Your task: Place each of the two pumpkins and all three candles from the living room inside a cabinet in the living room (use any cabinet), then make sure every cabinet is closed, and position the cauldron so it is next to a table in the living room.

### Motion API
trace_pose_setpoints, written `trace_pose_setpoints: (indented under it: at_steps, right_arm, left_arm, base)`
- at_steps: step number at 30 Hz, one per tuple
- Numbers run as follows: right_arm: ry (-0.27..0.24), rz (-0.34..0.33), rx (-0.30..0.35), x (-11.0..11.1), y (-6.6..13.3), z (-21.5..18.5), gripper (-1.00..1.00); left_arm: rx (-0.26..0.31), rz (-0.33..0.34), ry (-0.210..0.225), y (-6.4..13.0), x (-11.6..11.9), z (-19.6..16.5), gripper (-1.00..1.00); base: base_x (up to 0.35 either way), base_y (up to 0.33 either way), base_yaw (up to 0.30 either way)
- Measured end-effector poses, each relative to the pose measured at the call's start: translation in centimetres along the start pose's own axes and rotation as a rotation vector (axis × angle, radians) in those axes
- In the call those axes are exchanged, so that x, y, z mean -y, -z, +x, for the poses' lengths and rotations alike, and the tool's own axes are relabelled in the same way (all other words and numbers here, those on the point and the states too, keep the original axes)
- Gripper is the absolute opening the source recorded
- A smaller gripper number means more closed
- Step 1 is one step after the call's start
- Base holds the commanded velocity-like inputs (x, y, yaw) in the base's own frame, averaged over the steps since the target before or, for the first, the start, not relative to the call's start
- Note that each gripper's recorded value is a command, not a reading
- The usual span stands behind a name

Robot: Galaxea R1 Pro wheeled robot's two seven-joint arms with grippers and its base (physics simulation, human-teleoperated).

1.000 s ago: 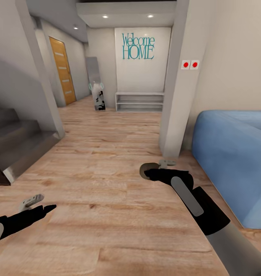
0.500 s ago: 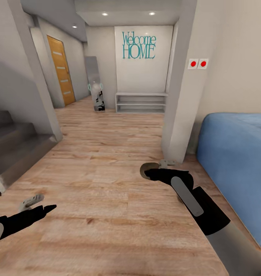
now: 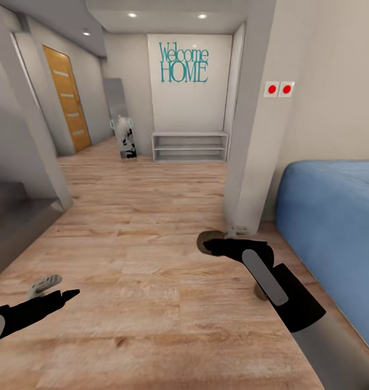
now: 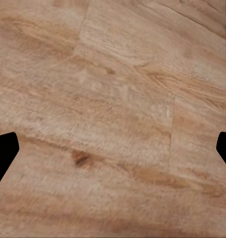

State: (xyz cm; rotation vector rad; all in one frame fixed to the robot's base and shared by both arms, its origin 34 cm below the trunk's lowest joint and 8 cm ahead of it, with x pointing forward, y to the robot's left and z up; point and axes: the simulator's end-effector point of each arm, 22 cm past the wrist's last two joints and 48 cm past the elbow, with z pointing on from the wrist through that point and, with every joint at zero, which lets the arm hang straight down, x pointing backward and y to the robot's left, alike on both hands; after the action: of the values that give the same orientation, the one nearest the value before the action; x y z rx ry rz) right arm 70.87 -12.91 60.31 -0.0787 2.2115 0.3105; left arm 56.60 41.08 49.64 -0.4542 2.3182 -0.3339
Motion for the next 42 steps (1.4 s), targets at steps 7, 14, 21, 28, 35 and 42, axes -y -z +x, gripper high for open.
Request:
trace_pose_setpoints:
  at_steps: [7, 14, 21, 28, 35, 42]
  right_arm:
    - [-0.010, 0.016, -0.056, 0.9, -0.9, 1.8, -1.00]
    - [-0.030, -0.005, -0.119, 0.9, -1.3, 3.5, -1.00]
    - [-0.053, 0.026, -0.209, 2.7, -2.1, 6.1, -1.00]
    - [-0.132, 0.068, -0.267, 5.7, -2.5, 7.5, -1.00]
    - [-0.137, 0.080, -0.273, 6.4, -2.5, 7.6, -1.00]
    - [-0.138, 0.081, -0.273, 6.4, -2.5, 7.6, -1.00]
  left_arm:
    - [-0.001, -0.002, 0.001, 0.0, -0.1, 0.0, 1.00]
    - [-0.001, -0.001, 0.001, 0.0, -0.1, 0.0, 1.00]
    - [-0.001, 0.000, 0.002, 0.0, -0.1, 0.0, 1.00]
    - [-0.001, 0.000, 0.002, 0.0, -0.1, 0.0, 1.00]
    - [-0.001, 0.000, 0.002, 0.0, -0.1, 0.0, 1.00]
    - [-0.001, 0.000, 0.002, 0.0, -0.1, 0.0, 1.00]
  base:
    - [0.190, 0.248, -0.289]
    - [0.151, 0.266, -0.292]
    - [0.148, 0.268, -0.294]
    - [0.148, 0.268, -0.294]
    - [0.148, 0.268, -0.294]
    - [0.148, 0.269, -0.294]
